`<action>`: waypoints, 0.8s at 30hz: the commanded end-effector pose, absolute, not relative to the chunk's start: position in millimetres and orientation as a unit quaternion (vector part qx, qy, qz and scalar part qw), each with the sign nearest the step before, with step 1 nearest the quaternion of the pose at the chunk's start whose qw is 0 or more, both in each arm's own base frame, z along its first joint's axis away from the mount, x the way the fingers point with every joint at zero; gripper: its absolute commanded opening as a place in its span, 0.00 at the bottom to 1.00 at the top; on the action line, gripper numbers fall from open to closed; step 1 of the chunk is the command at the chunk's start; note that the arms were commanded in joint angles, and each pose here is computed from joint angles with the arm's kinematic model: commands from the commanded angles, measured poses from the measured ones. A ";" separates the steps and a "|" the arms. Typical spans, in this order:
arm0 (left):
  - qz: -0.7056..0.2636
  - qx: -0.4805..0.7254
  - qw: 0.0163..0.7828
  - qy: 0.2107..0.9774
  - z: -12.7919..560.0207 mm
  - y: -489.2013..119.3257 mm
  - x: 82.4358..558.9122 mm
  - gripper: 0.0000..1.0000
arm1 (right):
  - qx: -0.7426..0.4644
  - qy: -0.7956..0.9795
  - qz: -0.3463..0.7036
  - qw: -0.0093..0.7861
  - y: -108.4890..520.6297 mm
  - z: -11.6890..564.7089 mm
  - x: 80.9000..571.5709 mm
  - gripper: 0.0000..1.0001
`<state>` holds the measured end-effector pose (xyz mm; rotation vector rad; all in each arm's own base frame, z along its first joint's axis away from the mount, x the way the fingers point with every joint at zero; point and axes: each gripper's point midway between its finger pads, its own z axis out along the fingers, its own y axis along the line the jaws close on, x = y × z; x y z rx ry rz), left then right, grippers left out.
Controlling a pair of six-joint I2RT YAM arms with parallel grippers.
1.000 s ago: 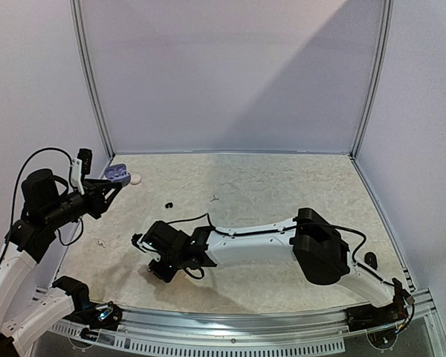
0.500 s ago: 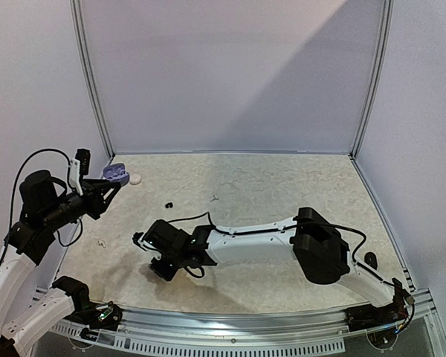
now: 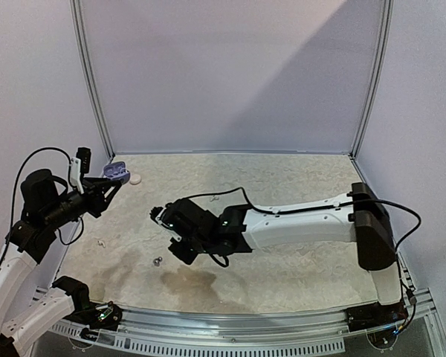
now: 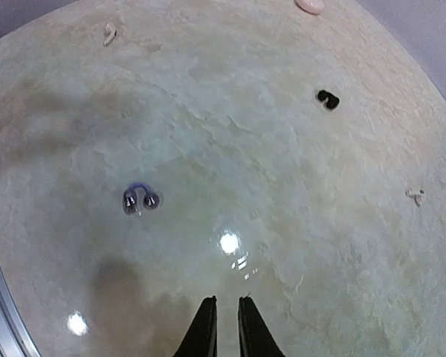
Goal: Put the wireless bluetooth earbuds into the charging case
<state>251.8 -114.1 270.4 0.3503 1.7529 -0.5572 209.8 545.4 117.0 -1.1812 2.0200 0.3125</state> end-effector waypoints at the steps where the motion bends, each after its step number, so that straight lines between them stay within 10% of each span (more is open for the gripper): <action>1: -0.238 0.146 0.596 0.753 266.8 -112.5 256.3 0.00 | -0.423 0.833 0.092 0.344 495.6 93.9 205.7 0.12; 8: -0.239 0.136 0.596 0.755 266.2 -111.7 262.9 0.00 | -0.450 0.812 0.171 0.330 535.8 120.2 192.2 0.35; 15: -0.233 0.141 0.586 0.763 265.3 -110.9 259.7 0.00 | -0.491 0.791 0.212 0.295 593.4 88.1 187.7 0.98; 24: -0.234 0.136 0.585 0.765 263.3 -109.8 257.5 0.00 | -0.480 0.796 0.202 0.309 626.2 40.6 207.9 0.96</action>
